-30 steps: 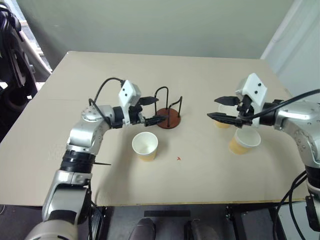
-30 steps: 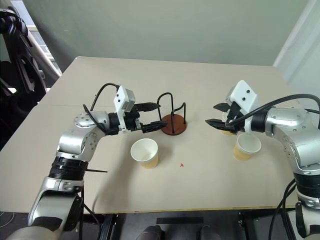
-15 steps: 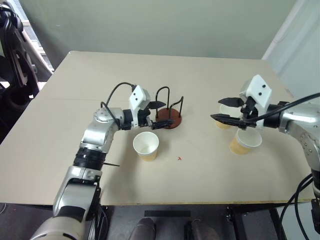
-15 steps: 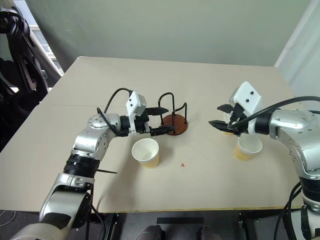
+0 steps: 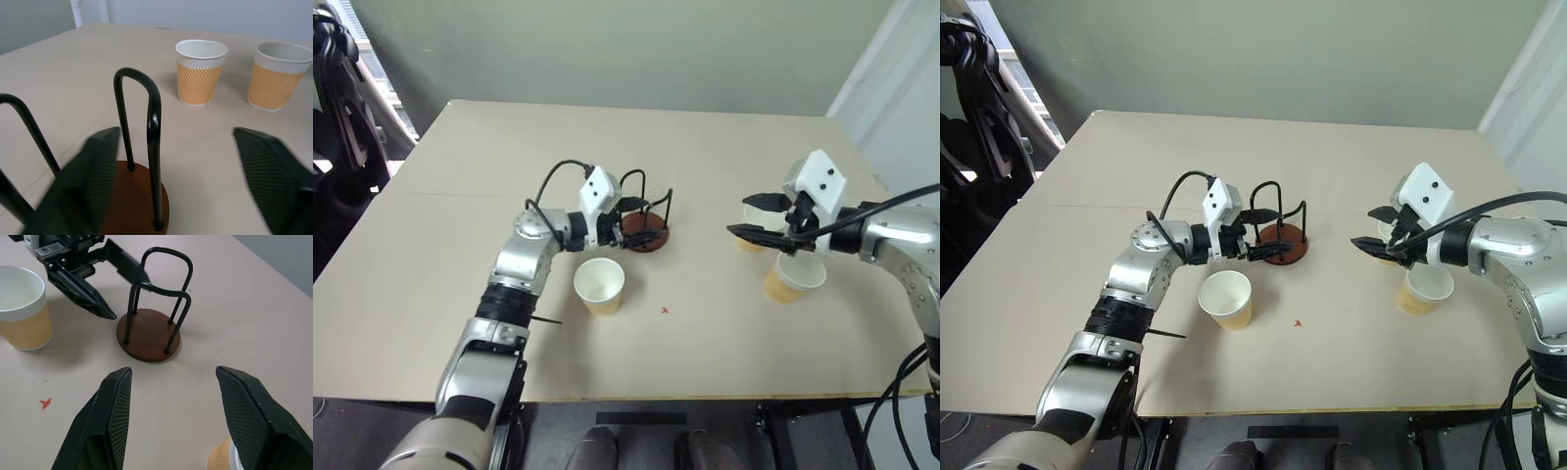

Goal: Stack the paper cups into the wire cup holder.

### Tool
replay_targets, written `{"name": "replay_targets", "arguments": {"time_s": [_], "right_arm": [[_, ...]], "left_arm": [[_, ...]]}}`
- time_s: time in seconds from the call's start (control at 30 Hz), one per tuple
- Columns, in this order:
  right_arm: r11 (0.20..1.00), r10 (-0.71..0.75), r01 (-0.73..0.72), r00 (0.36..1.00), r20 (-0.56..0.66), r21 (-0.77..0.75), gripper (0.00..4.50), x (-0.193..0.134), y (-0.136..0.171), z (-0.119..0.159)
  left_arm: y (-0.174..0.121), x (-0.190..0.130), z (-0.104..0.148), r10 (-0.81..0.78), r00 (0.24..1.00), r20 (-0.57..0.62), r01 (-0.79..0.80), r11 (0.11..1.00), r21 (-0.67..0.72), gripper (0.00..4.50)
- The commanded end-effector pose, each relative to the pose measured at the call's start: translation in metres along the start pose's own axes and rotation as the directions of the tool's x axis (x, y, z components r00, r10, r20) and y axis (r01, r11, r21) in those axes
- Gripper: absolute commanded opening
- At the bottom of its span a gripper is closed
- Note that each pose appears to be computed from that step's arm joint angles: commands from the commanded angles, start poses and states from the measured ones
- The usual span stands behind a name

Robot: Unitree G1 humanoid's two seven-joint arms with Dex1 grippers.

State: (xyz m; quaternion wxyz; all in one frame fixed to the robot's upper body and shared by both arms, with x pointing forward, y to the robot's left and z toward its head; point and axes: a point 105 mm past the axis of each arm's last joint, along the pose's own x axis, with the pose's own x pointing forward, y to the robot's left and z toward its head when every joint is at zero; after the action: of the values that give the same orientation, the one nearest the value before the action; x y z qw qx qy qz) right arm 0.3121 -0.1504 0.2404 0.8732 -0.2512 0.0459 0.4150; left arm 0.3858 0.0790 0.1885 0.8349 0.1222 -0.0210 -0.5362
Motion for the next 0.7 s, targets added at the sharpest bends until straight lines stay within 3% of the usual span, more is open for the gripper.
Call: {"name": "replay_targets", "arguments": {"time_s": [0.03, 0.23, 0.27, 0.7], "right_arm": [[0.998, -0.048, 0.05, 0.998, 0.033, -0.038, 2.73, -0.011, -0.005, 0.011], [0.998, -0.059, 0.06, 0.998, 0.021, -0.033, 2.73, -0.014, -0.007, 0.007], [0.998, -0.06, 0.061, 0.998, 0.018, -0.033, 2.73, -0.015, -0.007, 0.007], [0.999, -0.053, 0.053, 0.998, -0.018, -0.003, 2.73, -0.026, -0.004, -0.001]], "left_arm": [[-0.002, 0.005, 0.013, -0.019, 0.999, 0.033, 0.018, 0.999, 0.036, 2.4], [-0.006, 0.005, 0.015, -0.049, 0.998, 0.041, 0.049, 0.999, 0.011, 0.16], [-0.007, 0.005, 0.015, -0.058, 0.997, 0.042, 0.058, 0.998, 0.007, 0.03], [-0.028, -0.001, 0.042, -0.212, 0.974, 0.074, 0.209, 0.977, 0.047, 0.03]]}}
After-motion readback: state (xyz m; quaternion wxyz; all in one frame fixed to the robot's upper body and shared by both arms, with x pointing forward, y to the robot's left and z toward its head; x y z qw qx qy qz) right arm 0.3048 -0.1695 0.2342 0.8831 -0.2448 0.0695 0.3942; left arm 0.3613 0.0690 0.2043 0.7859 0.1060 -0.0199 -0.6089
